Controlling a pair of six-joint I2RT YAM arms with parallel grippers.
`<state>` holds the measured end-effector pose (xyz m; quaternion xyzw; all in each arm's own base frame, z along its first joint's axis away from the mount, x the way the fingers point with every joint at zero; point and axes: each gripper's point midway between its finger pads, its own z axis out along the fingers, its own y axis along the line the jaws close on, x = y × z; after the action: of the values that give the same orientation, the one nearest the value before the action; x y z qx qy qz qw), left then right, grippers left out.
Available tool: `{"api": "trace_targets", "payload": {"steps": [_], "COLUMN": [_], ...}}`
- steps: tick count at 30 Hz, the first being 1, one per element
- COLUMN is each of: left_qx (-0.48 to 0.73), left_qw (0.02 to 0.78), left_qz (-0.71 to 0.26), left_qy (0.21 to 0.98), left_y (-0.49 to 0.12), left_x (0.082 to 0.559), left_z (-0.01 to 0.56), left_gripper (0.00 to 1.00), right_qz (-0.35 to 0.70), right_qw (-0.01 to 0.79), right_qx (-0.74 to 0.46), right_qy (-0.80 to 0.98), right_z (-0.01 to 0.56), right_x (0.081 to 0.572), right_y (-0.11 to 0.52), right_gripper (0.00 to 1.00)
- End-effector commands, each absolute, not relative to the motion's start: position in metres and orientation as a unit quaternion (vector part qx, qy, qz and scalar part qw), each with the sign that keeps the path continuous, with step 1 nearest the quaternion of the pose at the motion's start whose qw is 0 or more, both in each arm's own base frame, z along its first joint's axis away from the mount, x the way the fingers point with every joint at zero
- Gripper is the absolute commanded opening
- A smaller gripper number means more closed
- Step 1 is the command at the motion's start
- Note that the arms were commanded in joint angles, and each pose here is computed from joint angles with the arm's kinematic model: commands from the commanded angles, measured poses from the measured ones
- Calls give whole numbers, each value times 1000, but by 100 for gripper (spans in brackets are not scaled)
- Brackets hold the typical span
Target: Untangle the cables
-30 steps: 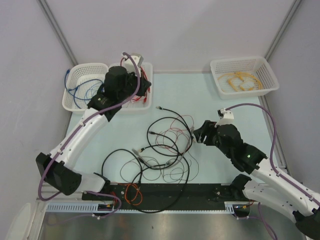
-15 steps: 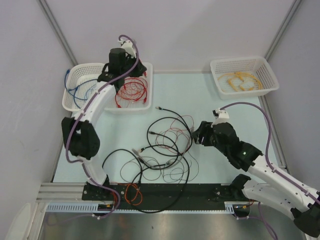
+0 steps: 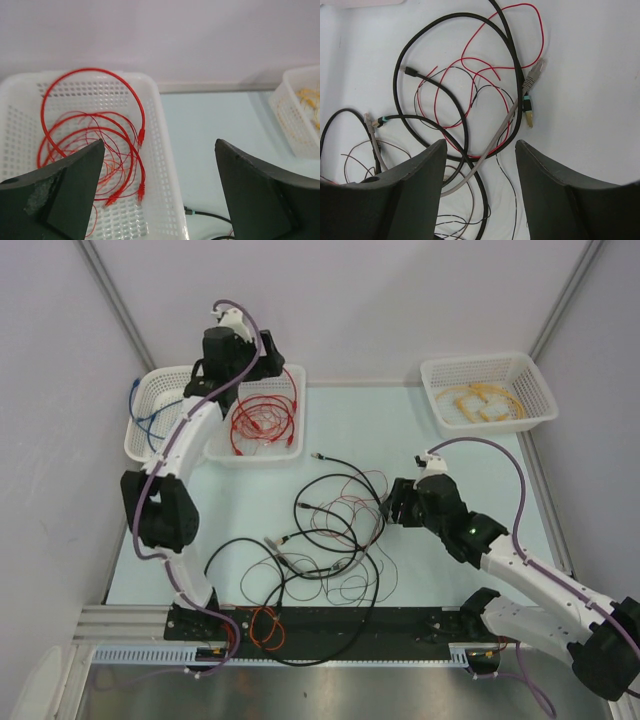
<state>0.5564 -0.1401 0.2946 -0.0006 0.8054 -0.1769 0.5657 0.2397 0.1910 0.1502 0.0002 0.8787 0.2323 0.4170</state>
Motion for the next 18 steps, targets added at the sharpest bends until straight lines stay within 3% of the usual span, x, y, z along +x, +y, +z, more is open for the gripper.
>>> {"api": "trace_targets", "payload": {"steps": [1,9,18], "left_qx": [-31,-15,-52], "left_qw": [669,666,532], "left_qz": [-174,-218,-145], "left_qy": [722,713,833], "left_y": [-114,-133,-134], "left_x": [506,394,299], "left_z": [394,368,241], "left_gripper": [97,100,100], "right_qz": [253,266,243], "right_qw": [443,462,523], "right_qx": [-7,7,15], "right_qy": [860,846,817], "right_z": [170,188,218], "right_x": [246,235,234], "right_y": [196,186,161], "right_gripper": [62,62,62]}}
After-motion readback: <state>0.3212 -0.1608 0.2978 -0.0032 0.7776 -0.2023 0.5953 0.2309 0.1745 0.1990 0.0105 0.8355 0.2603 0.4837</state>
